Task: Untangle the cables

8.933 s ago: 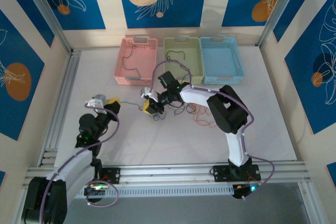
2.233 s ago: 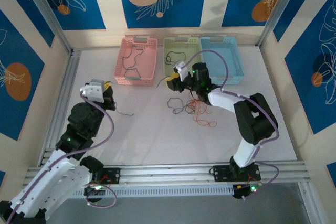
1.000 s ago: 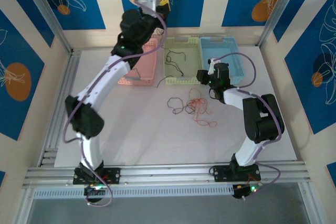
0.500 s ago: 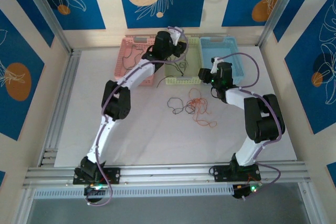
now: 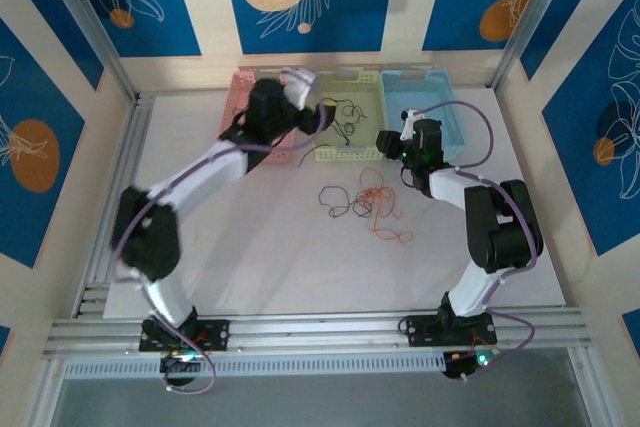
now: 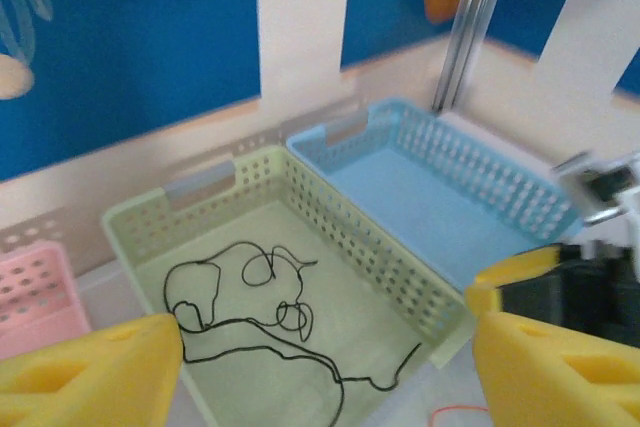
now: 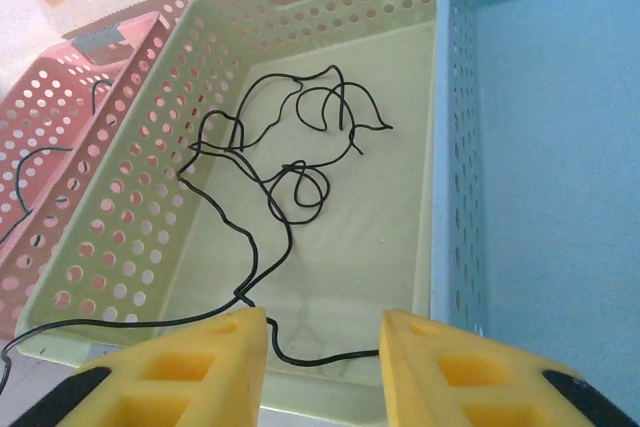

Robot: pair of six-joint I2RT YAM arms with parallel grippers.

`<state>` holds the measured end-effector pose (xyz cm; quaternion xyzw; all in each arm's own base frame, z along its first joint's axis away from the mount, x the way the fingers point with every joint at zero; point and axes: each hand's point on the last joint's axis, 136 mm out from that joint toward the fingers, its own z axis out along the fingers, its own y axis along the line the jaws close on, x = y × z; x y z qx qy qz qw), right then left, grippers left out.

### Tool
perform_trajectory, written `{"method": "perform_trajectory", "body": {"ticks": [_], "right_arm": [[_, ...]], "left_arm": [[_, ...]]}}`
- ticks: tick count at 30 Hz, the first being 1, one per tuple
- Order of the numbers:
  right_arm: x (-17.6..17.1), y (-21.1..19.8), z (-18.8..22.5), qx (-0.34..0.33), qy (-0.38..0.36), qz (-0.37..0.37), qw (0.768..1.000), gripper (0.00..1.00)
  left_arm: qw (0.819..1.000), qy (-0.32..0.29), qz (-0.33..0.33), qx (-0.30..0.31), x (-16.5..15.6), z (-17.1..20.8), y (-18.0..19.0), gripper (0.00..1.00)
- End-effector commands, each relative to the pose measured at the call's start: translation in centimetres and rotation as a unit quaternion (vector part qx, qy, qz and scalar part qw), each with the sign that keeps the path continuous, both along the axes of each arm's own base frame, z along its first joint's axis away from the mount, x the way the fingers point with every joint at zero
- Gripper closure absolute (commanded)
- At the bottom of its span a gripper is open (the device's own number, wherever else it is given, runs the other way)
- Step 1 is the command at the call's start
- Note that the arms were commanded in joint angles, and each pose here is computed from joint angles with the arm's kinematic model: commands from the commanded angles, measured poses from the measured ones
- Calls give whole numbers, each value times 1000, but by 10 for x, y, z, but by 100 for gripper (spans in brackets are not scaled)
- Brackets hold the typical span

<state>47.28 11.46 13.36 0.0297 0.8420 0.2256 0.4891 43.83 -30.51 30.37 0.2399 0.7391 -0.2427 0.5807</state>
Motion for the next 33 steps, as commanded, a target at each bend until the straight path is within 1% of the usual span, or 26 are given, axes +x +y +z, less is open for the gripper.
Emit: {"method": "perform_trajectory", "body": {"ticks": [1, 3, 5, 8, 12, 16, 18, 22, 26, 28, 31, 33], "right_arm": [[-3, 2, 18, 3, -29, 6, 1000, 64], [-4, 4, 18, 1, -31, 9, 999, 64], [-4, 8, 21, -3, -38, 16, 999, 64], [-5, 13, 22, -12, -41, 22, 999, 64], [-5, 15, 22, -24, -46, 24, 998, 65], [-5, 14, 27, -31, -56, 20, 998, 65], [-6, 14, 31, -35, -64, 19, 997, 65], [-8, 23, 35, -49, -65, 31, 996, 65], [-18, 43, 59, -68, -38, 55, 995, 65], [-28, 49, 68, -93, -8, 47, 994, 65], [-53, 70, 72, -113, 29, 77, 990, 65], [-73, 86, 62, -121, 63, 108, 985, 65]], "left_arm": [[997, -26, 23, -74, -40, -3, 28, 24], [996, -19, 38, -72, -63, -30, 49, 24], [996, -2, 67, -53, -80, -59, 71, 24], [996, 13, 83, -22, -101, -88, 92, 25], [994, 8, 107, 9, -117, -109, 114, 25], [990, -23, 131, 44, -121, -123, 130, 25], [987, -37, 147, 44, -119, -132, 138, 25], [989, -14, 135, 54, -118, -140, 132, 25], [984, 14, 160, 78, -111, -151, 138, 26], [983, 12, 166, 76, -112, -151, 140, 26], [983, 10, 168, 73, -112, -150, 142, 26], [982, 11, 171, 74, -112, -151, 143, 26]]}}
